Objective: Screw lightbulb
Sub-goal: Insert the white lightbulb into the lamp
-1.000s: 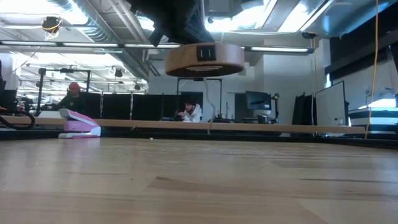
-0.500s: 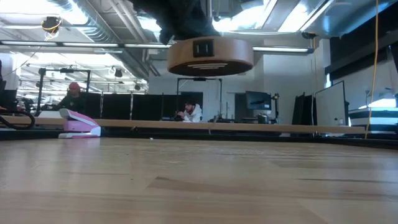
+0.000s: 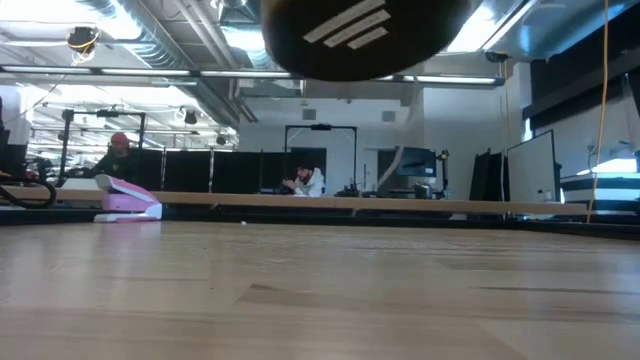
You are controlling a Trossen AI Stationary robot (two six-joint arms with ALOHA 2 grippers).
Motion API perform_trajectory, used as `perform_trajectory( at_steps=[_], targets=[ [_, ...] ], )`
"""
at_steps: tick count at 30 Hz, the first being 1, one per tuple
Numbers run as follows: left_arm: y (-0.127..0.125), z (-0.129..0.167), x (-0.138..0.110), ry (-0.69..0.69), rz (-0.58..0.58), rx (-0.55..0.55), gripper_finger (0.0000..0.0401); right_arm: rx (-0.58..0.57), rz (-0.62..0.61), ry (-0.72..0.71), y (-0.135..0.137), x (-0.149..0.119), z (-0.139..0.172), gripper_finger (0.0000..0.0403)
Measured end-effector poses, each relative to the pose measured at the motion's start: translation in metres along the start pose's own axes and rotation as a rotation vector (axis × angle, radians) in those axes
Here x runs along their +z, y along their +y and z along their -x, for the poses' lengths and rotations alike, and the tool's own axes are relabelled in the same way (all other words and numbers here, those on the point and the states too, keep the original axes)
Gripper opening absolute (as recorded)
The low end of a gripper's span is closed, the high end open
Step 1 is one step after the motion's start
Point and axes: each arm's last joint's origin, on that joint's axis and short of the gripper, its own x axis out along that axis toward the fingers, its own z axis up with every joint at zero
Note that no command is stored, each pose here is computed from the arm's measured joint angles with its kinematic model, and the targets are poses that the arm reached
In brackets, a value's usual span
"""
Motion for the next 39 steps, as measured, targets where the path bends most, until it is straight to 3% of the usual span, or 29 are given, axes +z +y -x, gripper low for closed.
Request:
perform_trajectory(
  at_steps=[10, 23, 29, 35, 39],
  targets=[
    [0.0, 0.0, -0.001, 0.005, 0.013, -0.017, 0.0026, 0.151, -0.032, -0.126, -0.021, -0.008, -0.024, 0.0298],
    [0.0, 0.0, -0.004, 0.037, 0.032, -0.02, 0.0026, 0.222, -0.09, -0.104, -0.026, -0.005, -0.03, 0.0292],
    [0.0, 0.0, -0.004, 0.043, 0.037, -0.03, 0.0026, 0.222, -0.094, -0.098, -0.026, -0.006, -0.03, 0.0244],
    [0.0, 0.0, -0.005, 0.048, 0.039, -0.033, 0.0026, 0.216, -0.102, -0.088, -0.026, -0.007, -0.03, 0.016],
    [0.002, 0.0, -0.006, 0.059, 0.073, -0.02, 0.0026, 0.129, -0.089, -0.059, -0.024, -0.006, -0.025, 0.0159]
  ],
)
